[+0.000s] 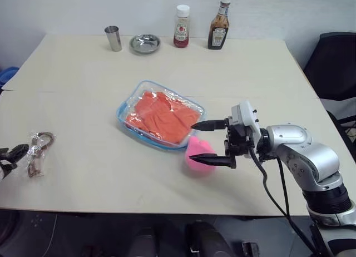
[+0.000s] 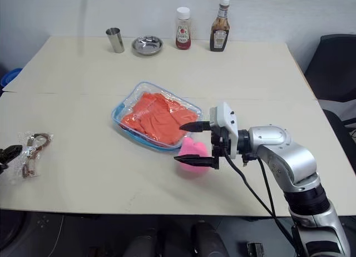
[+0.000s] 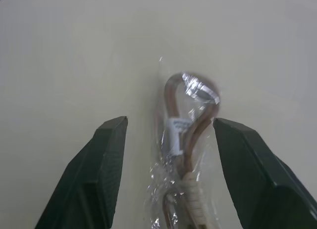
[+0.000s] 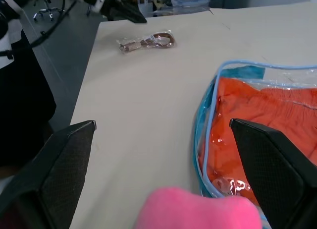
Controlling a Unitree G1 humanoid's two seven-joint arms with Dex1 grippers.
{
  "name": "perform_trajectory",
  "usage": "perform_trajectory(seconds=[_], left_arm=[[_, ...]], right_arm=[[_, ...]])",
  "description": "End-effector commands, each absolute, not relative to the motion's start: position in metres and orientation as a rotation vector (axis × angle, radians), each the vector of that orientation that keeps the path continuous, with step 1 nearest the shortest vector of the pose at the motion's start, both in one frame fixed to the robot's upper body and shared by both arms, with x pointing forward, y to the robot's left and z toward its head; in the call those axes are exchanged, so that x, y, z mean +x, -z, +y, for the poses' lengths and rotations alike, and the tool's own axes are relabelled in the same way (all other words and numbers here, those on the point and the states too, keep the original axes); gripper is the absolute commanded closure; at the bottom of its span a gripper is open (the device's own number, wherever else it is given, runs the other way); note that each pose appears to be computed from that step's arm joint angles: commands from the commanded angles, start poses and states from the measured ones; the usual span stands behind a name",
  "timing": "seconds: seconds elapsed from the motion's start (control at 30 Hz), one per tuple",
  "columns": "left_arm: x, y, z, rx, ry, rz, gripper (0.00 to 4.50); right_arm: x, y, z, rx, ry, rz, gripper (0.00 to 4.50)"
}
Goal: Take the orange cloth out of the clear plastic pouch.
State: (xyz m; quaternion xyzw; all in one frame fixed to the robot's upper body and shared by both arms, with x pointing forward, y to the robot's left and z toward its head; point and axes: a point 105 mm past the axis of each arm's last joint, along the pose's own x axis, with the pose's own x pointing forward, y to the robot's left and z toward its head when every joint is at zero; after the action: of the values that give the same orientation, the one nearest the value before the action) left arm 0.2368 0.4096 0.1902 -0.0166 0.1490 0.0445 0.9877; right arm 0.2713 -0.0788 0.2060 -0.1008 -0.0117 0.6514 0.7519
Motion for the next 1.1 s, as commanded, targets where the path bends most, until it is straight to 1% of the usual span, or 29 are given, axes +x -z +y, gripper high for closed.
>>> perform_trajectory(seconds=[0.03,0.1,0.17,0.27,0.3,0.37,0.47,0.6,0.67,0.8,0.93,0.97,1.03,1.1], left_arm=[[0.237,-0.245,0.362,0.166,0.241,0.193,1.71],[0.246,-0.255,0.335,0.314,0.406,0.21,1.71],[0.259,-0.255,0.315,0.462,0.529,0.236,1.71],[0.288,-0.238,0.288,0.772,0.714,0.288,1.71],[0.303,-0.232,0.279,0.86,0.778,0.273,1.71],[0.326,-0.226,0.262,0.98,0.883,0.255,1.71],[0.352,-0.217,0.245,1.128,0.99,0.246,1.71],[0.376,-0.201,0.234,1.305,1.05,0.26,1.71],[0.383,-0.196,0.231,1.356,1.064,0.268,1.71],[0.396,-0.195,0.222,1.386,1.056,0.244,1.71],[0.407,-0.196,0.21,1.392,1.03,0.183,1.71],[0.407,-0.198,0.205,1.392,1.035,0.144,1.89],[0.405,-0.196,0.202,1.389,1.068,0.13,2.28],[0.404,-0.192,0.205,1.409,1.077,0.147,2.92]], right_arm=[[0.27,-0.214,-0.087,-0.241,-1.381,-0.062,0.0],[0.268,-0.213,-0.091,-0.241,-1.367,-0.058,0.0],[0.266,-0.212,-0.093,-0.242,-1.355,-0.059,0.0],[0.266,-0.214,-0.096,-0.246,-1.32,-0.067,0.0],[0.266,-0.214,-0.098,-0.245,-1.302,-0.068,0.0],[0.264,-0.213,-0.101,-0.243,-1.28,-0.067,0.0],[0.258,-0.211,-0.104,-0.238,-1.252,-0.06,0.0],[0.251,-0.209,-0.107,-0.224,-1.205,-0.057,0.0],[0.25,-0.209,-0.109,-0.219,-1.185,-0.056,0.0],[0.25,-0.209,-0.112,-0.215,-1.145,-0.057,0.0],[0.25,-0.21,-0.113,-0.216,-1.128,-0.061,0.0],[0.249,-0.21,-0.113,-0.216,-1.127,-0.061,0.0],[0.249,-0.21,-0.113,-0.217,-1.127,-0.06,0.0],[0.248,-0.21,-0.113,-0.218,-1.128,-0.058,0.0]])
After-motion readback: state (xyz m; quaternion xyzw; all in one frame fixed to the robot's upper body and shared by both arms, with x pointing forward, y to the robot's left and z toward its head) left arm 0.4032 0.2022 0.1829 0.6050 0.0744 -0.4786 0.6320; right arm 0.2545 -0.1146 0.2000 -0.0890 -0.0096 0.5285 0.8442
